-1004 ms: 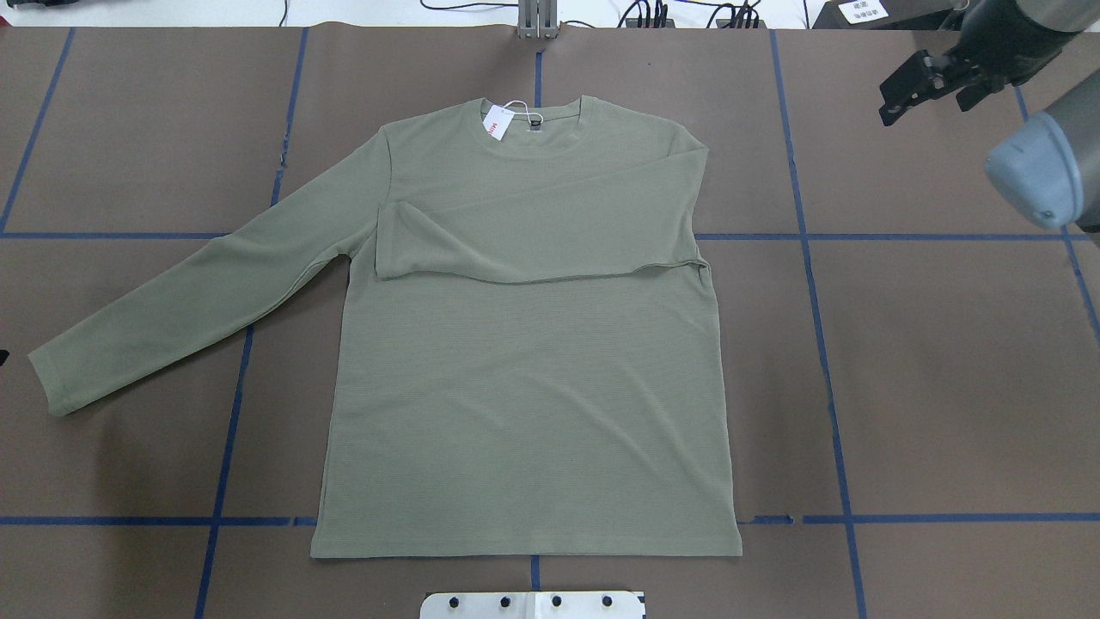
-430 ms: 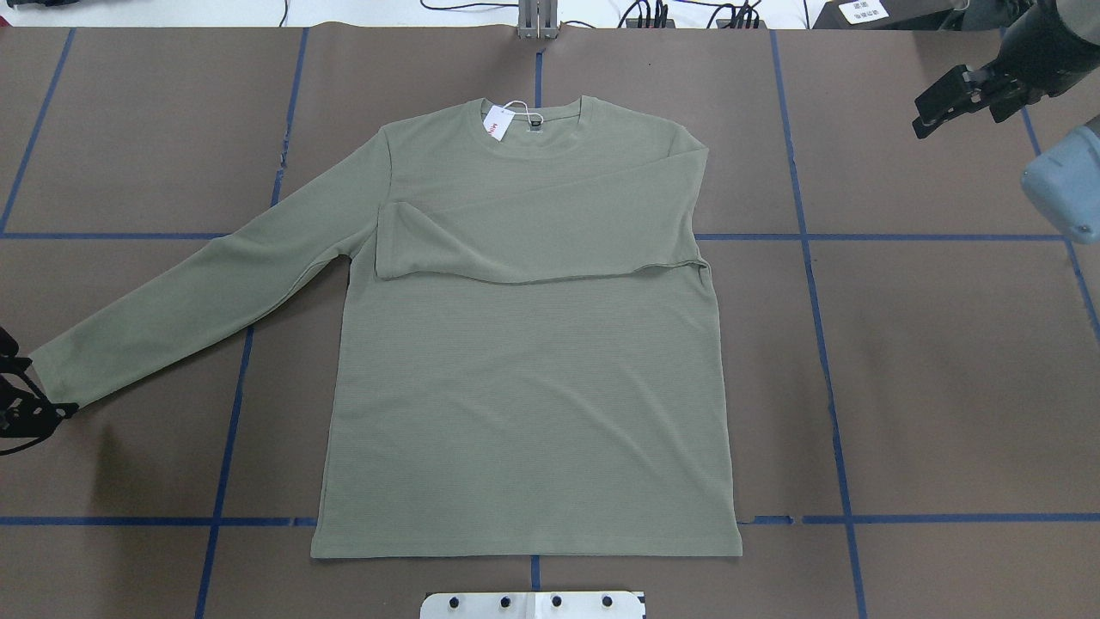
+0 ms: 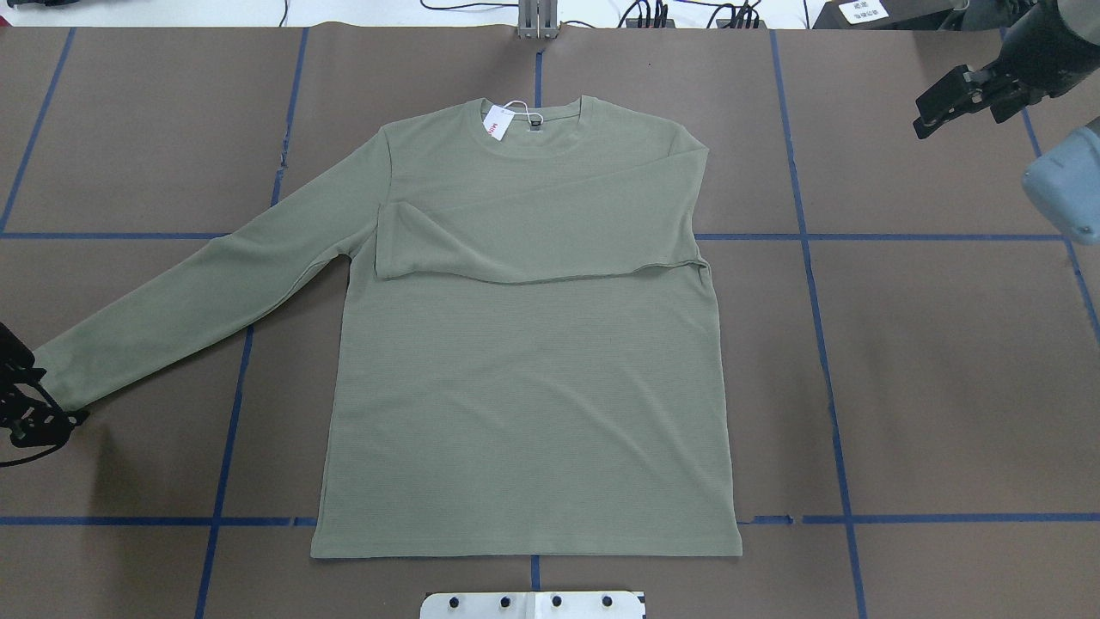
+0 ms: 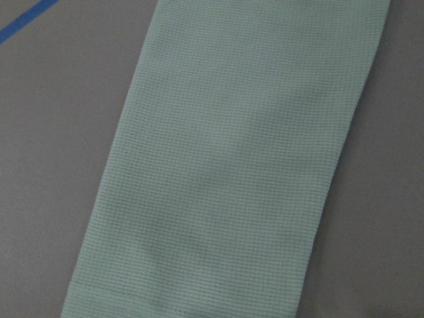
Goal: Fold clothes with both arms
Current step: 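Grasp the other sleeve cuff with the left gripper and lift it over the shirt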
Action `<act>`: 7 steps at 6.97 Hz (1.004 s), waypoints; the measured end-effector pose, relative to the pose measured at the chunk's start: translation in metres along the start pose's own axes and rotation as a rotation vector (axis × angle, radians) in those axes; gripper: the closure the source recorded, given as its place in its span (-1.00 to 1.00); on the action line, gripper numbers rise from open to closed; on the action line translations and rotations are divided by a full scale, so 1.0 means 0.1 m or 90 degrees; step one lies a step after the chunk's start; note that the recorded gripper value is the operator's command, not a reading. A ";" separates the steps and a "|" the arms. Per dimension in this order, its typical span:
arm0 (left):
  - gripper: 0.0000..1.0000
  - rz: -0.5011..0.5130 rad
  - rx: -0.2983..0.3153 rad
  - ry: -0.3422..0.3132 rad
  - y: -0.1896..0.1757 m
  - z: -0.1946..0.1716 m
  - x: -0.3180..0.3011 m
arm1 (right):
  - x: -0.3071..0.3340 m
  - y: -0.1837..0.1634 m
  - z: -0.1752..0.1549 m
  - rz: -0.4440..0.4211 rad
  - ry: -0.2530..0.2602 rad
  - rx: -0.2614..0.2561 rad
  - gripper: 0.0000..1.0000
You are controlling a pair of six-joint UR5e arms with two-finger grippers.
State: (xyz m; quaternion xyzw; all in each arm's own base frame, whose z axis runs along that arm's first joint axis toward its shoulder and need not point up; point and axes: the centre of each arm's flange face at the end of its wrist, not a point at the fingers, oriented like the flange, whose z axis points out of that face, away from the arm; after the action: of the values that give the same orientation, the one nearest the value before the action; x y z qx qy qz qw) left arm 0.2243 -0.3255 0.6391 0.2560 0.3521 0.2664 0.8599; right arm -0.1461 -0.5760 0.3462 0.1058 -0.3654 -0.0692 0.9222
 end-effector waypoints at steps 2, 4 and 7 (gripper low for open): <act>1.00 0.000 -0.002 -0.003 0.02 0.00 -0.01 | 0.00 0.01 0.00 0.002 0.000 0.000 -1.00; 1.00 0.000 0.004 -0.002 0.01 -0.03 0.00 | -0.01 0.02 -0.02 0.002 -0.001 0.002 -1.00; 1.00 -0.007 0.042 0.013 -0.21 -0.31 0.03 | 0.06 0.08 0.03 0.003 0.003 -0.004 -1.00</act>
State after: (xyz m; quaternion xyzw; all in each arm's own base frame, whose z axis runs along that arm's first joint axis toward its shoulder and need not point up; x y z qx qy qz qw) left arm 0.2089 -0.3308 0.6053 0.2796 0.3706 0.2527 0.8489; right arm -0.1429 -0.5701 0.3541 0.1022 -0.3630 -0.0678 0.9237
